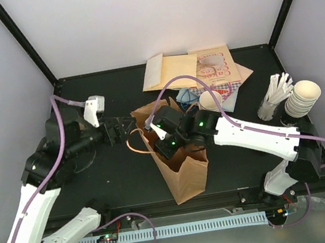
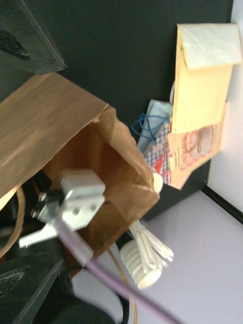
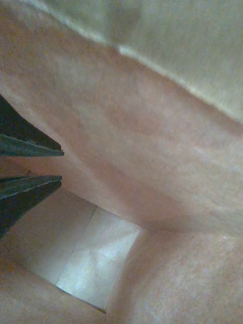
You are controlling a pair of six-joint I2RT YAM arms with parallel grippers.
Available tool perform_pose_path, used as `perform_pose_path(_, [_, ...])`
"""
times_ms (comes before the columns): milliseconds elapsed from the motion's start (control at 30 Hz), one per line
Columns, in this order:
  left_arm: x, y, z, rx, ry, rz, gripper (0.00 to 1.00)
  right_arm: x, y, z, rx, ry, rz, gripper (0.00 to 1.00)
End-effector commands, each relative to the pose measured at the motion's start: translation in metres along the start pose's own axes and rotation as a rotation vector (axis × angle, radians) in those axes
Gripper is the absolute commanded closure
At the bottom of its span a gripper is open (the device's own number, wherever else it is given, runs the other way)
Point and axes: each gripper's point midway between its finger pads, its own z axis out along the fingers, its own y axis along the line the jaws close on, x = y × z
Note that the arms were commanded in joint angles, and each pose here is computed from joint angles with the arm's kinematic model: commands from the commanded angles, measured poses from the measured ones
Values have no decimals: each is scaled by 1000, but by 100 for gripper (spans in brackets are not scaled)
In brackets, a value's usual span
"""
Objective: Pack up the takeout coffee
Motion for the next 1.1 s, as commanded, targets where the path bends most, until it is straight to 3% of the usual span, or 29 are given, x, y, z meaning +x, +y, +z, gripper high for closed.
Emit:
perform_pose_path(0, [-13, 1, -4, -13, 5, 152, 1, -6, 16, -14, -49, -27, -78, 85])
perform_pose_path(167, [-22, 8, 19, -29, 59, 298, 1, -2, 12, -25, -6, -39, -89, 85])
perform_pose_path(467, [-7, 1, 61, 136, 218, 523, 8, 12, 5, -48, 18, -43, -81, 84])
perform_pose_path(600, [-14, 5, 74, 124, 225, 556, 14, 20, 3, -47, 18, -37, -58, 84])
perform_pose_path(767, [-14, 3, 88, 176, 260, 603, 13, 23, 7, -45, 1, -23, -72, 84])
perform_pose_path(1067, [0, 18, 130, 223, 384, 569, 20, 25, 3, -49, 31, -18, -101, 84])
